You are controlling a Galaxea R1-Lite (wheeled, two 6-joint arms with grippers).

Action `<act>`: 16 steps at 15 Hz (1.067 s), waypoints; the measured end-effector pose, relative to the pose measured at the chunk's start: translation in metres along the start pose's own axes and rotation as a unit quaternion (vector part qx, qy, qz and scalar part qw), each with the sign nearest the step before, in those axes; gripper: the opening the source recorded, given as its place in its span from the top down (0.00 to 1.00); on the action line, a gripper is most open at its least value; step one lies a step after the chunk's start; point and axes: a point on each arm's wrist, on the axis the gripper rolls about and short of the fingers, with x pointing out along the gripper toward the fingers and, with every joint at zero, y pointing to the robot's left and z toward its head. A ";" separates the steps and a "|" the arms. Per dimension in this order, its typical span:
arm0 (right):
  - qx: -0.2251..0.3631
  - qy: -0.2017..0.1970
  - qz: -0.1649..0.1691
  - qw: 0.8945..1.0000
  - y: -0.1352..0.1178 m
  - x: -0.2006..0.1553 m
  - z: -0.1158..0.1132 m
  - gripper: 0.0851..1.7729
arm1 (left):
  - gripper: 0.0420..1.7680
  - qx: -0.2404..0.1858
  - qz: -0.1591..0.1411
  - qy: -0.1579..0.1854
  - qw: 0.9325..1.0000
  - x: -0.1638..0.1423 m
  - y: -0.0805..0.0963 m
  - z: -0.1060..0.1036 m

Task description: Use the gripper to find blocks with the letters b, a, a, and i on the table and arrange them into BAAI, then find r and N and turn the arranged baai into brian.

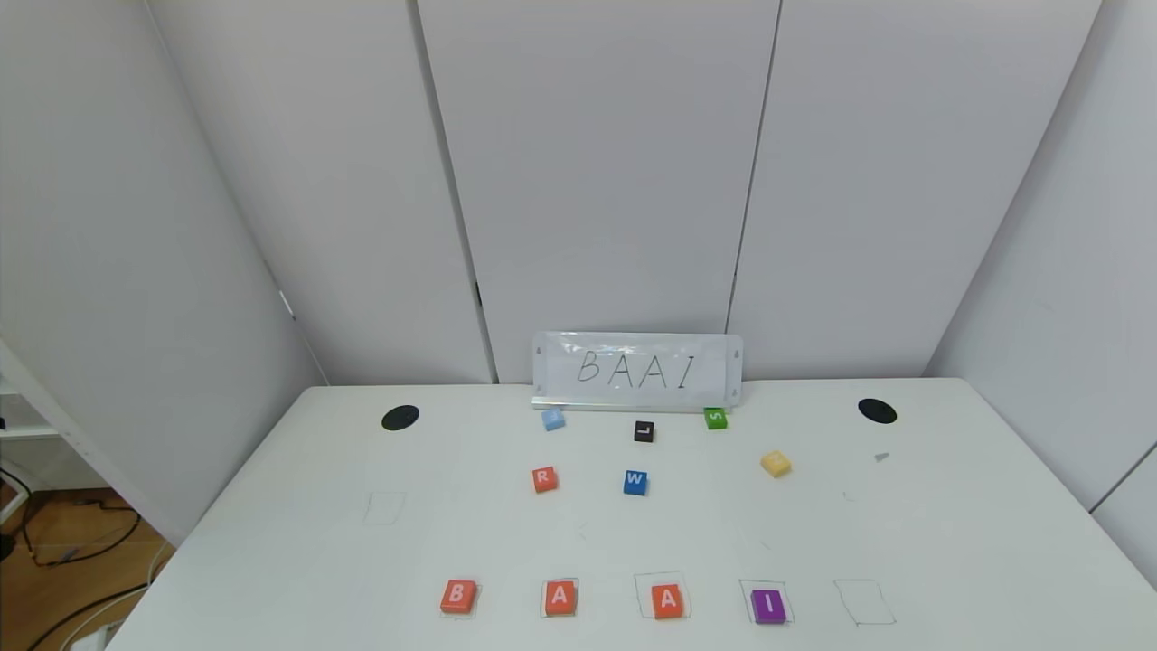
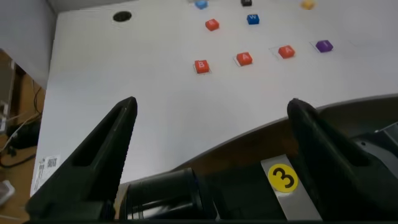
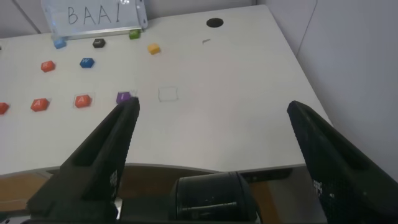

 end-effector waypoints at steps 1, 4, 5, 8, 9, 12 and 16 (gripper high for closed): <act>0.002 -0.020 0.002 1.000 0.001 0.000 0.004 0.04 | 0.03 -0.003 0.002 -0.029 1.000 0.000 0.000 0.004; 0.005 -0.081 0.011 0.997 0.002 0.003 0.015 0.04 | 0.03 0.000 0.011 -0.079 0.997 0.001 0.001 0.011; 0.006 -0.100 0.015 0.995 0.003 0.006 0.018 0.04 | 0.03 0.002 0.018 -0.088 0.996 0.003 0.002 0.012; 0.006 -0.136 0.019 0.990 0.004 0.023 0.018 0.04 | 0.03 0.008 0.054 -0.131 0.990 0.019 0.008 0.014; 0.007 -0.143 0.020 0.989 0.004 0.032 0.016 0.04 | 0.03 0.010 0.069 -0.149 0.986 0.026 0.010 0.014; 0.003 -0.170 0.024 0.985 0.004 0.058 0.004 0.04 | 0.03 0.011 0.088 -0.171 0.981 0.049 0.016 0.003; -0.023 -0.183 0.031 0.982 0.002 0.091 -0.025 0.04 | 0.03 0.011 0.089 -0.161 0.983 0.076 0.022 -0.021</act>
